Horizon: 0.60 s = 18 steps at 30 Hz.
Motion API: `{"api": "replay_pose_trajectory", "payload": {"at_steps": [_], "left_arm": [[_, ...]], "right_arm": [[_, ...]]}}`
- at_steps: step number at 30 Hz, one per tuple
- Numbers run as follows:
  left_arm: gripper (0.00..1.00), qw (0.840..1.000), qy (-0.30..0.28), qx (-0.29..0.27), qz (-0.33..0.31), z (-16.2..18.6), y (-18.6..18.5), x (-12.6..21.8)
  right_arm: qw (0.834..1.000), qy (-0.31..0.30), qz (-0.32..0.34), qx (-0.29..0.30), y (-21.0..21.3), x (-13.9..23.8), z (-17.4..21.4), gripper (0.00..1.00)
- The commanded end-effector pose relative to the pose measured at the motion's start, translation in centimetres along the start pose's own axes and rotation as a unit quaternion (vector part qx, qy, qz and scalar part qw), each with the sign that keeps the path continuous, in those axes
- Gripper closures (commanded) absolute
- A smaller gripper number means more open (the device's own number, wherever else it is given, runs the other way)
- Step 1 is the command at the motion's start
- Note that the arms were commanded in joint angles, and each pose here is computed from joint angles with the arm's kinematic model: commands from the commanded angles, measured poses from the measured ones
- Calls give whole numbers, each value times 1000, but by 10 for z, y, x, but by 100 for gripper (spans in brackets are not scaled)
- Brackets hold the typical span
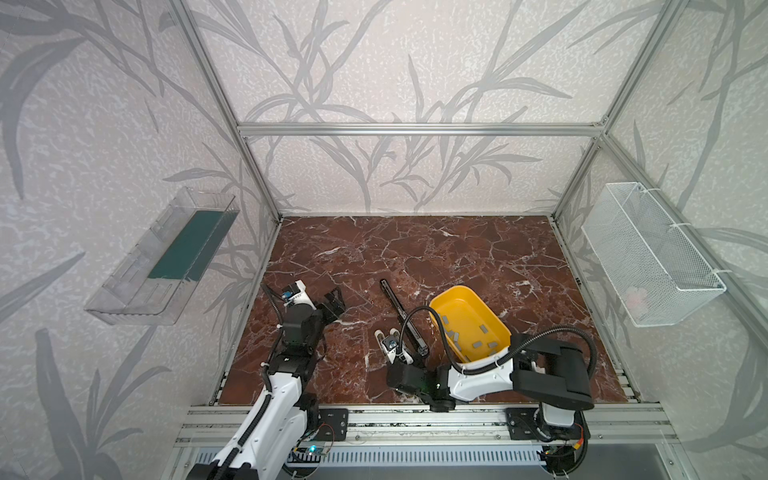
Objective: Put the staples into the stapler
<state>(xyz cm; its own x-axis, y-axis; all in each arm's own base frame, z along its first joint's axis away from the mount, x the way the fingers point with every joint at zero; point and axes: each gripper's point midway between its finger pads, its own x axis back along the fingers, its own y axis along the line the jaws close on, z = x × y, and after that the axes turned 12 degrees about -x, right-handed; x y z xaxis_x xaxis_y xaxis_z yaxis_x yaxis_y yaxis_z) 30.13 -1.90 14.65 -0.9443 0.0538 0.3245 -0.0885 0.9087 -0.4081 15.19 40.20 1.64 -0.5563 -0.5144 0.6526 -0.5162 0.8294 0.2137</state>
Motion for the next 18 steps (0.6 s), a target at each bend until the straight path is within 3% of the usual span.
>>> {"api": "replay_pose_trajectory", "payload": {"at_steps": [1,7,13,18], "left_arm": [[12,1000,-6,17,21,-16,-13,3],[16,992,67,85,59,-5,-35,9],[16,986,145,42,73,24,-39,18],[16,983,170,11,62,44,-29,21]], "right_arm": [[997,56,21,52,-24,0,41,70],[997,38,-6,65,-14,-6,37,71],[998,17,-29,53,-12,-9,38,72],[998,8,-38,39,-14,-13,44,72]]}}
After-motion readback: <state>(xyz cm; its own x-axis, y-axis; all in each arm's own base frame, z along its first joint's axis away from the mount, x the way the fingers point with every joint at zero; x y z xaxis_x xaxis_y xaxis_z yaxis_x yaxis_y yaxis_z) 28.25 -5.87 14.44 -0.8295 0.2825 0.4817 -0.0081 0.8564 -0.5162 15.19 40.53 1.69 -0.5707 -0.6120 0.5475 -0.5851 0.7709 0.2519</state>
